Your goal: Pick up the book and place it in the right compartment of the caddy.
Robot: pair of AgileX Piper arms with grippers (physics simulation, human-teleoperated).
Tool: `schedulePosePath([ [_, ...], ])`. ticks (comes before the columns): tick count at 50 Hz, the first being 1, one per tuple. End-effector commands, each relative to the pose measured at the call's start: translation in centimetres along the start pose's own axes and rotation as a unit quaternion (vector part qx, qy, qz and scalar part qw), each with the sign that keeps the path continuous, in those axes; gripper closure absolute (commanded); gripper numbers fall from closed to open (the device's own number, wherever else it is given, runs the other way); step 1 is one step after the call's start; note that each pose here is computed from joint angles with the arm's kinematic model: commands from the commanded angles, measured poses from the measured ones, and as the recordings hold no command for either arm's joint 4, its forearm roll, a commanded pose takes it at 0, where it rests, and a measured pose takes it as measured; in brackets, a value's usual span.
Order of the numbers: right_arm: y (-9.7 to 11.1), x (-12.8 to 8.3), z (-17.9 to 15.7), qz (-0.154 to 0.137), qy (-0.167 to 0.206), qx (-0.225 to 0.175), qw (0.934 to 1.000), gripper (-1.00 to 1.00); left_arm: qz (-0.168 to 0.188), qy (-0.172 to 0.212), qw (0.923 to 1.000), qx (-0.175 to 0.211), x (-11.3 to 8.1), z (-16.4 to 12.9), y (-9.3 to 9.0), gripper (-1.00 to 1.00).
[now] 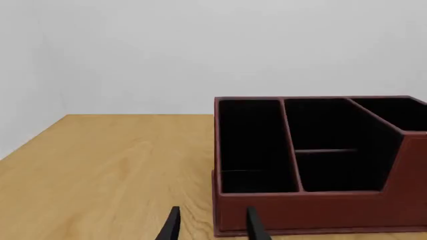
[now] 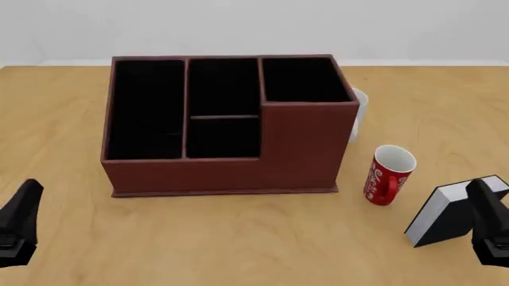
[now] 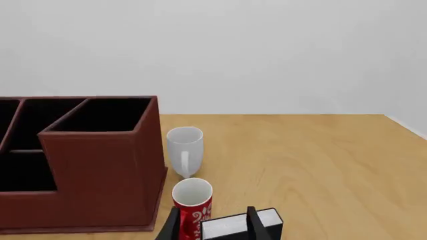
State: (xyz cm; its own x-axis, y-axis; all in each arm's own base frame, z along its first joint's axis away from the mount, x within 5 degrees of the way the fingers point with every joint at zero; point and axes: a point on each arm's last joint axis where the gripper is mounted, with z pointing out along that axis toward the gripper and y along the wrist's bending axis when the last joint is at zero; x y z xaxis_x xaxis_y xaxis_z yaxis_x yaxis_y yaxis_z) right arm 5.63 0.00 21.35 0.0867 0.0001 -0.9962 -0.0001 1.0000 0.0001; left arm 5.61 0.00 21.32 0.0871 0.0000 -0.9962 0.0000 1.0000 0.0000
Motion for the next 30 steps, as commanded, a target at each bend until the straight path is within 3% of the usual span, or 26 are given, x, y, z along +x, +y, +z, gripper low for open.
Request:
schedulePosePath([
  [1, 0.0, -0.1, 0.0, 0.001, 0.000, 0.000, 1.0000, -1.00, 0.000, 0.000, 1.0000, 0.000, 0.0, 0.0, 0.0, -1.00],
  [13, 0.0, -1.0, -0.1, -0.004, -0.003, 0.004, 1.0000, -1.00, 0.000, 0.000, 1.0000, 0.000, 0.0, 0.0, 0.0, -1.00],
  [16, 0.0, -1.8, -0.2, -0.039, 0.000, -0.002, 0.9992, -1.00, 0.000, 0.000, 1.0000, 0.000, 0.0, 0.0, 0.0, -1.00],
  [21, 0.0, -3.1, -0.5, -0.068, 0.018, 0.002, 0.9975, -1.00, 0.000, 0.000, 1.0000, 0.000, 0.0, 0.0, 0.0, -1.00],
  [30, -0.1, -6.0, -0.6, -0.078, 0.023, 0.007, 0.9967, -1.00, 0.000, 0.000, 1.0000, 0.000, 0.0, 0.0, 0.0, -1.00],
])
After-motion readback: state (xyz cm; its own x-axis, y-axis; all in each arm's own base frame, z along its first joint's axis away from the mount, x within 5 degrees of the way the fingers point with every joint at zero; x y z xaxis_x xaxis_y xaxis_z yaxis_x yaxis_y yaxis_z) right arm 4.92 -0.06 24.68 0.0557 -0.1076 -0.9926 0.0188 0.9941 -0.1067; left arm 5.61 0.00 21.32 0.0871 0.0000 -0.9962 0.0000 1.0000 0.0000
